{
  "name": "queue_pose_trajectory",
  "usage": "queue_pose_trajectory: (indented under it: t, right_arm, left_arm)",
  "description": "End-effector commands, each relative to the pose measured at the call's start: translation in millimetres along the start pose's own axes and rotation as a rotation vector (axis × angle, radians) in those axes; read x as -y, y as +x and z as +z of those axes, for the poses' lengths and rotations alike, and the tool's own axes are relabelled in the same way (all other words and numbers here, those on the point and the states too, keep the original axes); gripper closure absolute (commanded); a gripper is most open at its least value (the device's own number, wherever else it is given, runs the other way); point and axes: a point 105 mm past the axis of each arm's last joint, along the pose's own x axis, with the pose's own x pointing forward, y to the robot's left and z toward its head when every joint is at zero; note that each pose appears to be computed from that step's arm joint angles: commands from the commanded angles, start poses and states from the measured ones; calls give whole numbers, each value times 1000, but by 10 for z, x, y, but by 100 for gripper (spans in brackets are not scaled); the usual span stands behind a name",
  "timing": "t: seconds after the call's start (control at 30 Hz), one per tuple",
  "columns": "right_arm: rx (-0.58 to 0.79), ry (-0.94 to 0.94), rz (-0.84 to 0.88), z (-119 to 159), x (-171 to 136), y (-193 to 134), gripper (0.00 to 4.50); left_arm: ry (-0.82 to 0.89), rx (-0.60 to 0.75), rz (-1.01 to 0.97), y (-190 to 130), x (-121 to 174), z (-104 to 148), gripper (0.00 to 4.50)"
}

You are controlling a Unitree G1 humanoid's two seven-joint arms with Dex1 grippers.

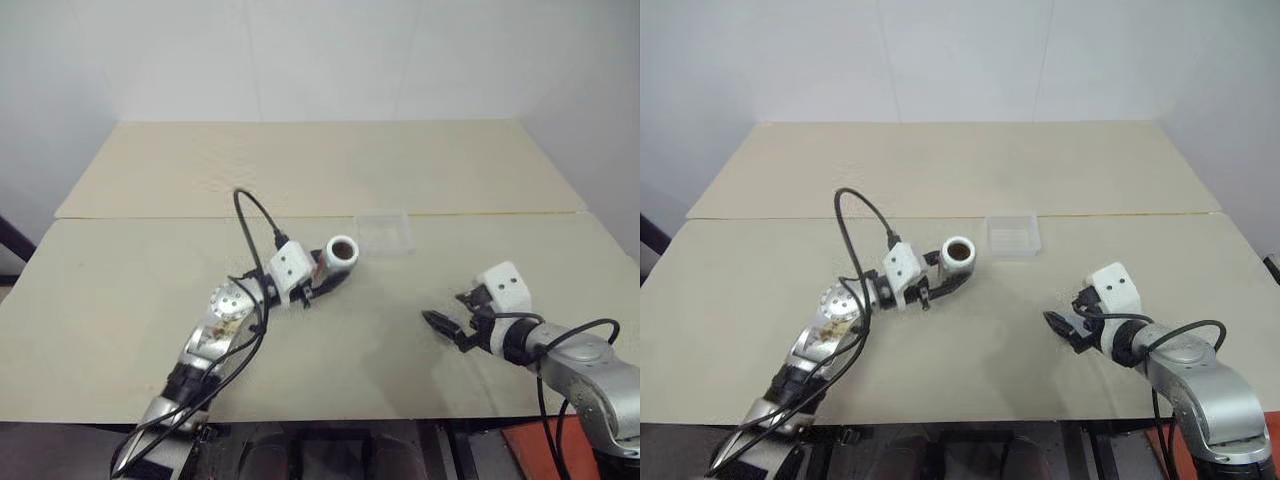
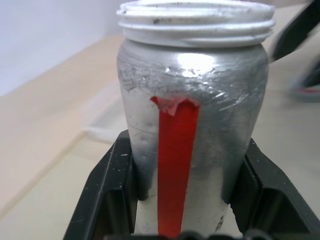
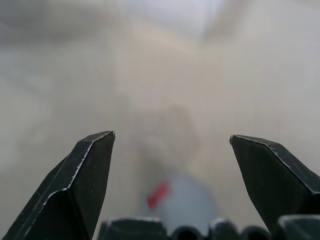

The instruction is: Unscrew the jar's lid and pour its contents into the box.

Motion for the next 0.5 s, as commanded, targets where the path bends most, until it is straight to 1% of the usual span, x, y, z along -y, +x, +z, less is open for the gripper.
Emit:
queue_pose_trajectory:
  t: [0.03, 0.17, 0.27, 0.33, 0.4, 0.47, 0.5]
  right_arm:
    - [164, -54, -9, 363, -23, -90, 7]
    - [277, -37, 8, 524, -51, -116, 7]
    - [285, -45, -1, 538, -54, -118, 7]
    - [290, -47, -11, 542, -51, -128, 7]
    - [297, -43, -15, 552, -52, -127, 7]
    - [299, -39, -16, 548, -59, -116, 7]
    - [299, -38, -16, 547, -65, -109, 7]
  left_arm:
    - [90, -80, 97, 260, -277, 61, 248]
    - [257, -158, 125, 511, -446, 69, 248]
    - [354, -209, 151, 671, -557, 82, 248]
    - [596, -266, 148, 769, -636, 134, 248]
    - [760, -288, 155, 821, -706, 194, 248]
    - [912, -278, 220, 922, -795, 391, 248]
    - [957, -271, 240, 947, -819, 453, 248]
